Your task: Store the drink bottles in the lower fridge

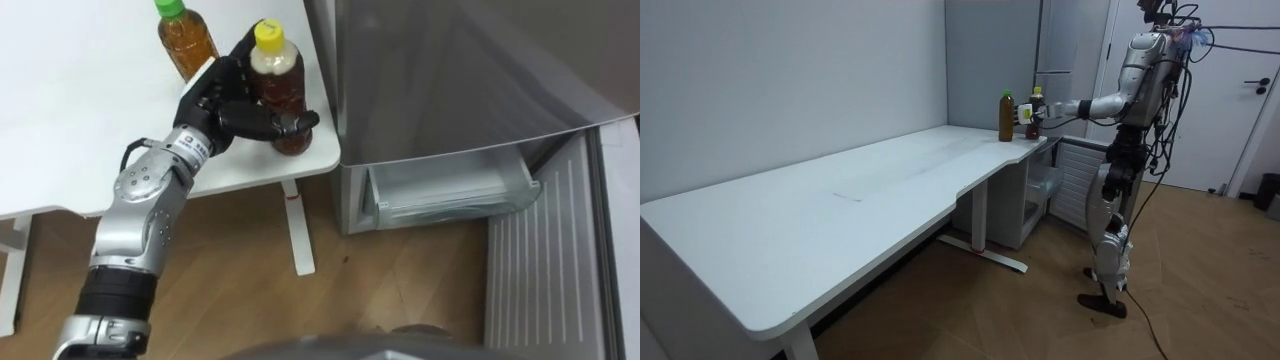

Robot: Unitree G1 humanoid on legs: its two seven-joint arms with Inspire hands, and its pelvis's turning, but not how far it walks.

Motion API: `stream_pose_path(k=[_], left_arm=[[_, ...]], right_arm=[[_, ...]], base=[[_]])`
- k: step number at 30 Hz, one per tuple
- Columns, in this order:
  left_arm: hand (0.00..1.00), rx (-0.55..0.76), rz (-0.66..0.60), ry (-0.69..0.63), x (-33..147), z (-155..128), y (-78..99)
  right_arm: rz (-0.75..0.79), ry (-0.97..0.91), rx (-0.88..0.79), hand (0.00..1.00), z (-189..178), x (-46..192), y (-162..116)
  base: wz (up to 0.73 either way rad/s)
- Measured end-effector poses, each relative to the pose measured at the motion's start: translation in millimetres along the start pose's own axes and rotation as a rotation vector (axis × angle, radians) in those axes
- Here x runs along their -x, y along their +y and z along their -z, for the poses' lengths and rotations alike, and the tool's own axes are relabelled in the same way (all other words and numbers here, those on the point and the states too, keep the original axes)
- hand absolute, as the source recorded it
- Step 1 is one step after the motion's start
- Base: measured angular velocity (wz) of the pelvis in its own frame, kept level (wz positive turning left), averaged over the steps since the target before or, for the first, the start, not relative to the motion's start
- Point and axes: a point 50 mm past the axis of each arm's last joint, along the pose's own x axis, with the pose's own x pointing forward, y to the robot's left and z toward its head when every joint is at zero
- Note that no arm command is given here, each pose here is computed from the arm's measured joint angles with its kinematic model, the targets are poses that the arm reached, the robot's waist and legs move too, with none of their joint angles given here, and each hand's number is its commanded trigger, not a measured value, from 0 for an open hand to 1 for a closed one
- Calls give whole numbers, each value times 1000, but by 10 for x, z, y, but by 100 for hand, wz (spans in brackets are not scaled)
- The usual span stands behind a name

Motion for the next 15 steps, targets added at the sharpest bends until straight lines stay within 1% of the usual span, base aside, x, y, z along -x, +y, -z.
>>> stream_pose_path(k=[3, 5, 15], left_arm=[[0, -12, 11, 6, -5, -3, -6], [100, -27, 23, 17, 2, 1, 1], [100, -33, 41, 22, 6, 3, -1]], right_arm=[[0, -1, 0, 0, -5, 1, -6], [1, -5, 1, 0, -22, 3, -14], [-19, -6, 2, 0, -31, 7, -26]], base=[[0], [0], [0]])
